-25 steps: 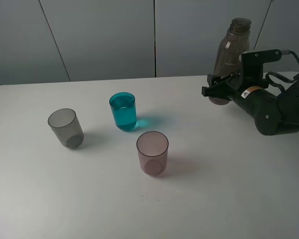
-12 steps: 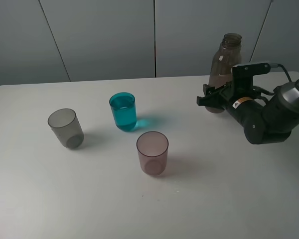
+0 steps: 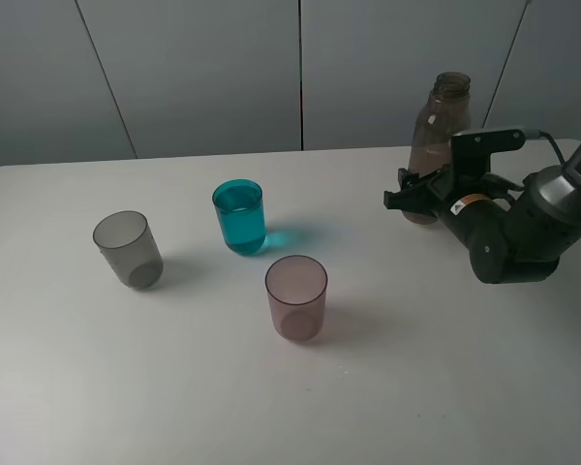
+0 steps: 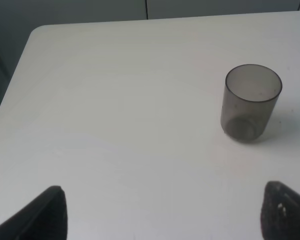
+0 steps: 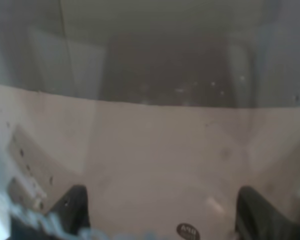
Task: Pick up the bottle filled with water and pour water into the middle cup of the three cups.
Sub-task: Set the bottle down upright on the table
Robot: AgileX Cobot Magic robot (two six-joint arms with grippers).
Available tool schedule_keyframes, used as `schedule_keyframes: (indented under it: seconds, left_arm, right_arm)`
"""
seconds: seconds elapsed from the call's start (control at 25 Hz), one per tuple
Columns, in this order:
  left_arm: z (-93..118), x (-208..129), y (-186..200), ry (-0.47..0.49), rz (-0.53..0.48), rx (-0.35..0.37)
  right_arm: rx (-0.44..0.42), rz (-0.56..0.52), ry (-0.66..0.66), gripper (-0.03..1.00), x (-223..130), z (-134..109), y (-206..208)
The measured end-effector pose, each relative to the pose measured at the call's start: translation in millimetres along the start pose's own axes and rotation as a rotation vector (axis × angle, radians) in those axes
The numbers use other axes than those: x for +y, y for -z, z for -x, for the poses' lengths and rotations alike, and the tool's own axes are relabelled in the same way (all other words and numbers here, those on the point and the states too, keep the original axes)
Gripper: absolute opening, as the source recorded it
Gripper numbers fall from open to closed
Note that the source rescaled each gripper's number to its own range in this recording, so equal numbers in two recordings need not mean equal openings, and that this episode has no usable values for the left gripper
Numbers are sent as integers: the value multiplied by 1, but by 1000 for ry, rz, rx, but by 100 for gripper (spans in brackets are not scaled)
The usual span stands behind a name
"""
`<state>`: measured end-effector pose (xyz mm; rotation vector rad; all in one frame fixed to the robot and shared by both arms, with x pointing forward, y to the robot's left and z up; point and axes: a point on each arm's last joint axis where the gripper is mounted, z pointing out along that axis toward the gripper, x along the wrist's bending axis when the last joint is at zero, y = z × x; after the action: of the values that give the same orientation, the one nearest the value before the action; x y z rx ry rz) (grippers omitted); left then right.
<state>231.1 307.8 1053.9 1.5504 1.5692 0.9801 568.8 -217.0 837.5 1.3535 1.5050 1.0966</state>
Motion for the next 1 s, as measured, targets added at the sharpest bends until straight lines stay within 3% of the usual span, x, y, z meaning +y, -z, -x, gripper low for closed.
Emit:
schedule_keyframes:
  seconds: [1.0]
  left_arm:
    - [0, 0, 0, 2, 0, 0]
  right_arm:
    - [-4, -5, -29, 0, -5, -1, -7]
